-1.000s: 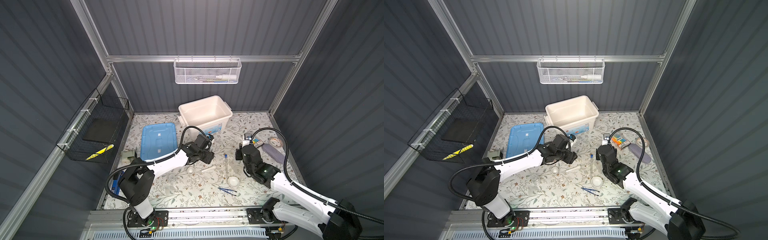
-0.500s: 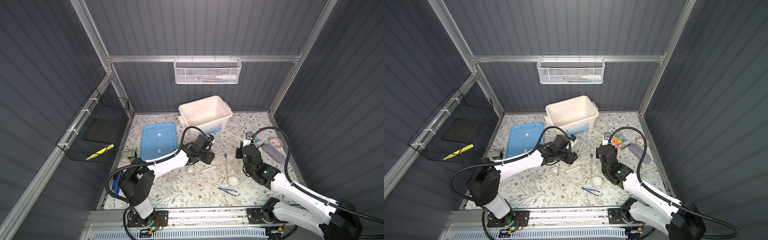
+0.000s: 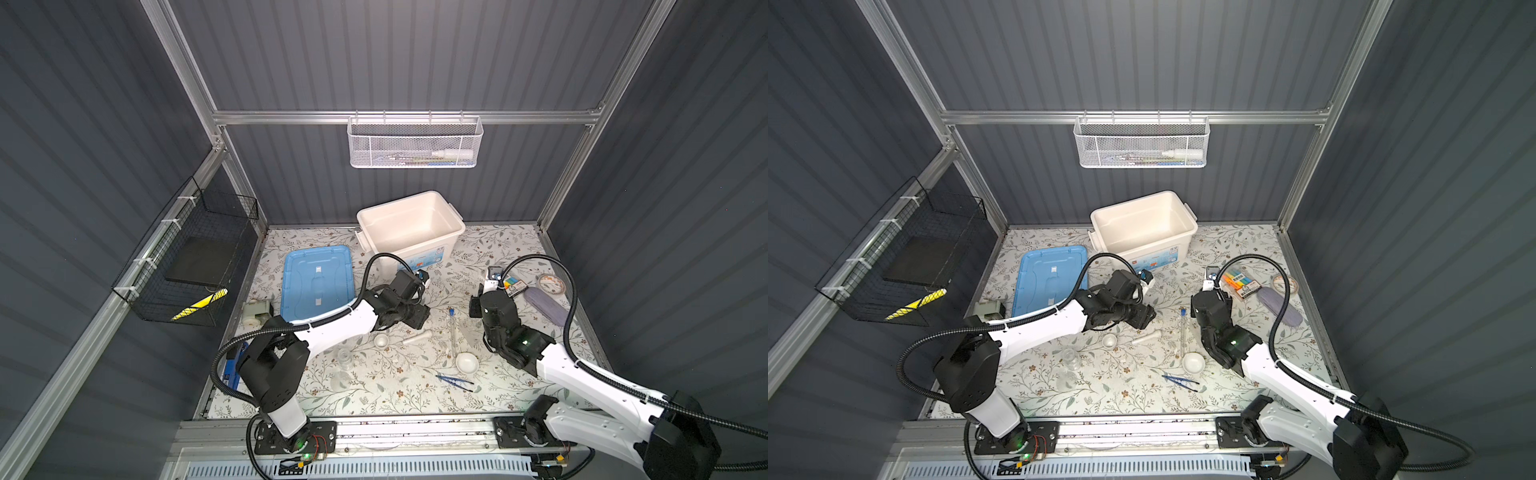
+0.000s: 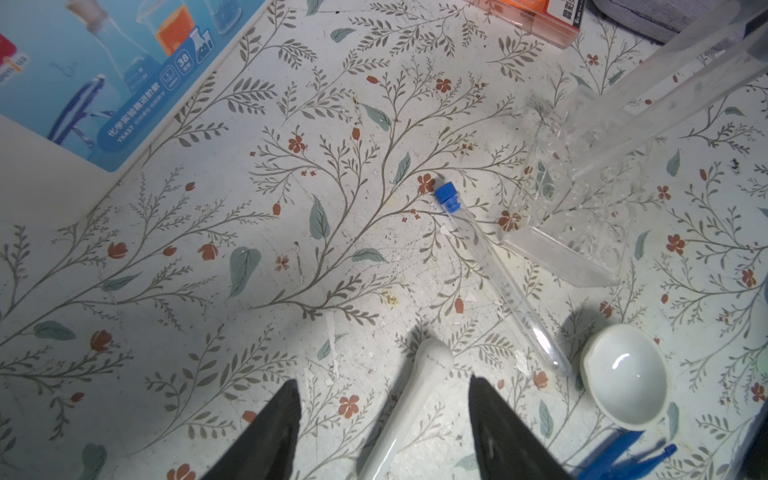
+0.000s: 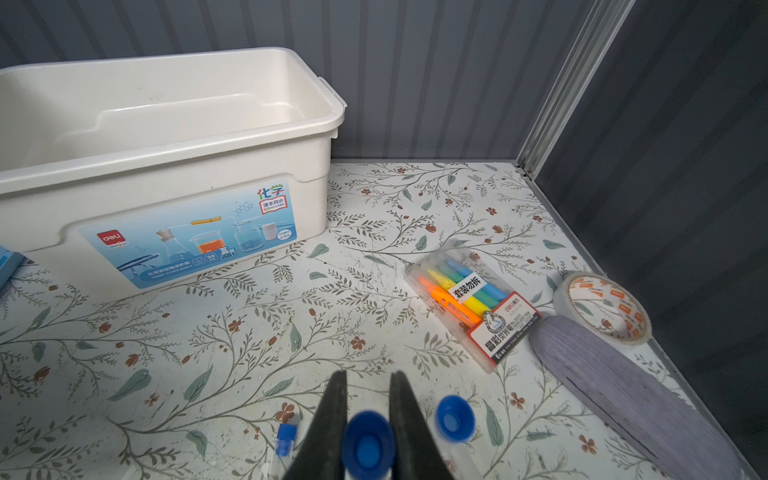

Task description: Organize the chemistry lab equipment

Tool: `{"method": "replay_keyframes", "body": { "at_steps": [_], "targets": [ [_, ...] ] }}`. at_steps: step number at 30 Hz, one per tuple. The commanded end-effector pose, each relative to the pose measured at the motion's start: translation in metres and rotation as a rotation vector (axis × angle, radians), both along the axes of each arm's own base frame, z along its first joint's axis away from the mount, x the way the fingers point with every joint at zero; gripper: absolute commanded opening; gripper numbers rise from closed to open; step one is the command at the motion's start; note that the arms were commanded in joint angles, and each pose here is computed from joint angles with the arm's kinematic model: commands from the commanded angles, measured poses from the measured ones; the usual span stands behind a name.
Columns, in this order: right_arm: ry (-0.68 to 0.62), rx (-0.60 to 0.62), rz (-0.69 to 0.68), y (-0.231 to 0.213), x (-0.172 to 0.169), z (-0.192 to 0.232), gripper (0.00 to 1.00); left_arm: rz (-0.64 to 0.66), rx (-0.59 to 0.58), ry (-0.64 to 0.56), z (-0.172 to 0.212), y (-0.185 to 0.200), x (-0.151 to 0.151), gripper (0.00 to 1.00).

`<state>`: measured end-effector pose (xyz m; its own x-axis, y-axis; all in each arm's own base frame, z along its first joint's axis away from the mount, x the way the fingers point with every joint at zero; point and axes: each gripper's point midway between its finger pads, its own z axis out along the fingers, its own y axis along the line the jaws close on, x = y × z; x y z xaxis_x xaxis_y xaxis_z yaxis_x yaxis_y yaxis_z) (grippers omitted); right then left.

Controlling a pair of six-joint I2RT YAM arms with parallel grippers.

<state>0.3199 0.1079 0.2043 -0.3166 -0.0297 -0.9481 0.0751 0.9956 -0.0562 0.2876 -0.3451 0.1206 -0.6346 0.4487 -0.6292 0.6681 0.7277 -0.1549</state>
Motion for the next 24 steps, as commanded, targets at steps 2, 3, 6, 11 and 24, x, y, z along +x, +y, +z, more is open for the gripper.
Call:
{"method": "replay_keyframes", "body": {
  "at_steps": [2, 3, 6, 11, 24],
  "targets": [
    [-0.006, 0.004, -0.026, -0.005, -0.003, -0.002, 0.16, 0.0, 0.002, 0.009, -0.003, -0.005, -0.001, 0.66],
    [-0.004, 0.004, -0.027, -0.006, -0.003, -0.003, 0.16, -0.001, 0.0, 0.009, -0.002, -0.006, -0.001, 0.66],
    [0.004, 0.006, -0.028, -0.006, -0.004, -0.006, 0.16, -0.001, 0.003, 0.012, -0.004, -0.005, -0.001, 0.66],
    [0.012, 0.007, -0.025, -0.006, -0.006, -0.009, 0.16, -0.003, 0.004, 0.012, -0.004, -0.006, -0.002, 0.66],
    [0.018, 0.009, -0.026, -0.008, -0.008, -0.016, 0.16, -0.003, 0.007, 0.014, -0.005, -0.006, -0.002, 0.66]
  ]
}}
